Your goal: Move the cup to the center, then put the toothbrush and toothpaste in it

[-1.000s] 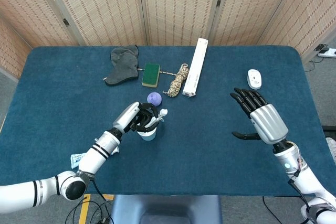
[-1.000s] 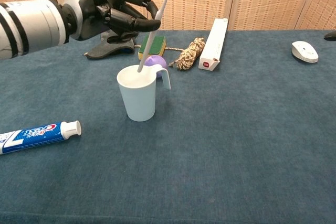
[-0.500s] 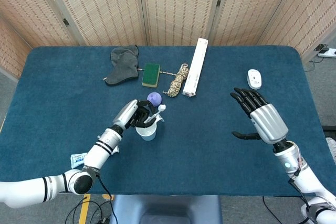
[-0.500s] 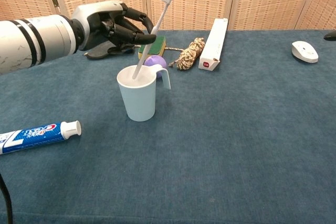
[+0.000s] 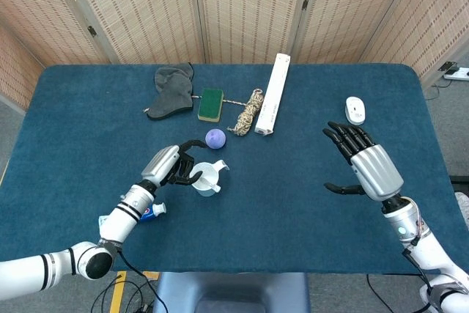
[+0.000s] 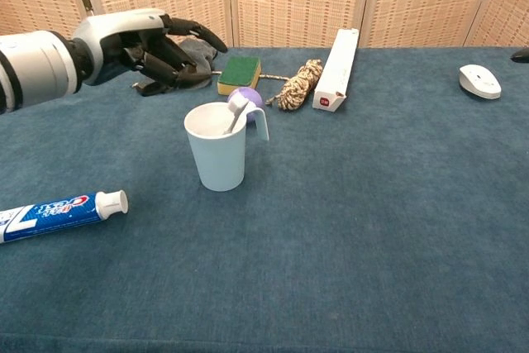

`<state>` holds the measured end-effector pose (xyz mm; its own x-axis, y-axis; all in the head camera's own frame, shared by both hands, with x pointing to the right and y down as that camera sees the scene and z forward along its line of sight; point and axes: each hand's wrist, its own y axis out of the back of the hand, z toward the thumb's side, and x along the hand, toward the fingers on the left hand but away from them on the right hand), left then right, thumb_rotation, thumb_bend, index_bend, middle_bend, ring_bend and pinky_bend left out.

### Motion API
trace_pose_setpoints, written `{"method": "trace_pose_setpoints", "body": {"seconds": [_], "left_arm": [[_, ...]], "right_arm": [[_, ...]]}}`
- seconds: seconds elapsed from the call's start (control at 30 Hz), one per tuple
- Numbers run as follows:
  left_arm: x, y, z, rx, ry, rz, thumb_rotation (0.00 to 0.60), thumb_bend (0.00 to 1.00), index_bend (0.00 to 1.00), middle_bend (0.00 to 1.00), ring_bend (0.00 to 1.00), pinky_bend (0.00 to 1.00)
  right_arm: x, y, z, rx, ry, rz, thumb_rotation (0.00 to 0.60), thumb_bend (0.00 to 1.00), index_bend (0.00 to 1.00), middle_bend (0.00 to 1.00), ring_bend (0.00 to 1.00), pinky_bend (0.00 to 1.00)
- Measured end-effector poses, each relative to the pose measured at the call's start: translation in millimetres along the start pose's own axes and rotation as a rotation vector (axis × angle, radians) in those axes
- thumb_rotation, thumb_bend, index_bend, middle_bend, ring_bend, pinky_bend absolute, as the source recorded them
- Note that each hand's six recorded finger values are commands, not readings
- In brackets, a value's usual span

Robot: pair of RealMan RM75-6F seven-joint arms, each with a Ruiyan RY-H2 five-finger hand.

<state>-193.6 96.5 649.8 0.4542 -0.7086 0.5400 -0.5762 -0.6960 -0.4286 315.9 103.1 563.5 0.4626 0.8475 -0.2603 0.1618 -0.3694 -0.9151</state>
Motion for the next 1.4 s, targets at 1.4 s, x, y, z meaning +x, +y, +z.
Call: {"method": "trace_pose_setpoints", "body": {"seconds": [1.4], "left_arm": [[-99,-19,-98,0.696,0.211,-0.203,0.6,0.26,0.31,0.8,0.75,0.83]], "right_arm": [[2,-9,-4,-0.013,-0.016,0.013,0.6,0.0,0.0,0.06,0.11,0.14]]}}
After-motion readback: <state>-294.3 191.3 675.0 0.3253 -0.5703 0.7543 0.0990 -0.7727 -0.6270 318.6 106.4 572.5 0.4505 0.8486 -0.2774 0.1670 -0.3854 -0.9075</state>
